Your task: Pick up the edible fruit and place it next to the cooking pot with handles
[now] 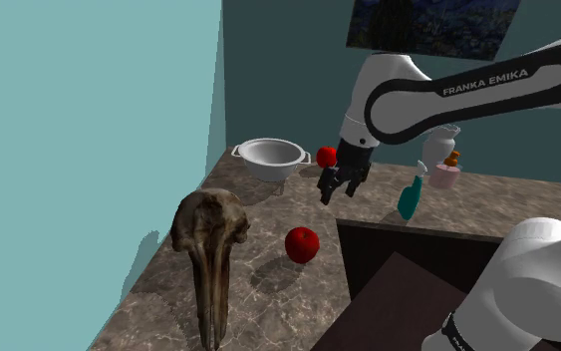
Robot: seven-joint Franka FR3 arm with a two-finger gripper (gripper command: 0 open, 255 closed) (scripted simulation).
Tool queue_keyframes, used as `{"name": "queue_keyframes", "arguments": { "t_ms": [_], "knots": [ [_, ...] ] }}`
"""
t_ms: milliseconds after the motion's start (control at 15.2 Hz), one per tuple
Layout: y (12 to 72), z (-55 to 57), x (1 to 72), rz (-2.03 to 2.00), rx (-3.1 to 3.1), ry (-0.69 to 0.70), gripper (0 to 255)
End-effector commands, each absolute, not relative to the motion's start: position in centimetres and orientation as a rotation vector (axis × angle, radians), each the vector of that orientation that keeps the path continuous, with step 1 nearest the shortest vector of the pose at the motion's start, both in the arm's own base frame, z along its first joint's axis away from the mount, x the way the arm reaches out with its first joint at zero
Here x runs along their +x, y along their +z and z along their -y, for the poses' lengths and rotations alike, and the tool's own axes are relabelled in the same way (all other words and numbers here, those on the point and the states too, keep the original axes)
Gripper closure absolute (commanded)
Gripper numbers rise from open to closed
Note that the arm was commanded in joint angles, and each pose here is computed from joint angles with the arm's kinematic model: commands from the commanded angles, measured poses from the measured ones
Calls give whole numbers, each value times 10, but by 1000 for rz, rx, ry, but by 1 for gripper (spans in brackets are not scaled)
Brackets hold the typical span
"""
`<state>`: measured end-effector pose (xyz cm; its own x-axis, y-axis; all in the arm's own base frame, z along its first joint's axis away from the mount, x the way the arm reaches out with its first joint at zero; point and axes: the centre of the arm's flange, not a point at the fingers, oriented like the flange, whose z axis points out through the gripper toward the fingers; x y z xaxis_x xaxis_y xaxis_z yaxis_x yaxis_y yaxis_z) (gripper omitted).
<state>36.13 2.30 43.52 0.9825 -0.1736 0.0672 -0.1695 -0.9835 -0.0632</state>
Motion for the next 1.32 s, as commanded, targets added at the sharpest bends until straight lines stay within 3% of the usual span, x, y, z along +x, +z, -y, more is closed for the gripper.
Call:
{"name": "queue_keyframes", "arguments": {
  "t_ms": [0, 528, 1254],
  "knots": [
    [409, -29, 373, -278, -3078, -136, 0],
    [318, -40, 417, -324, -3108, -208, 0],
    [278, -40, 423, -324, -3108, -208, 0]
  ]
}}
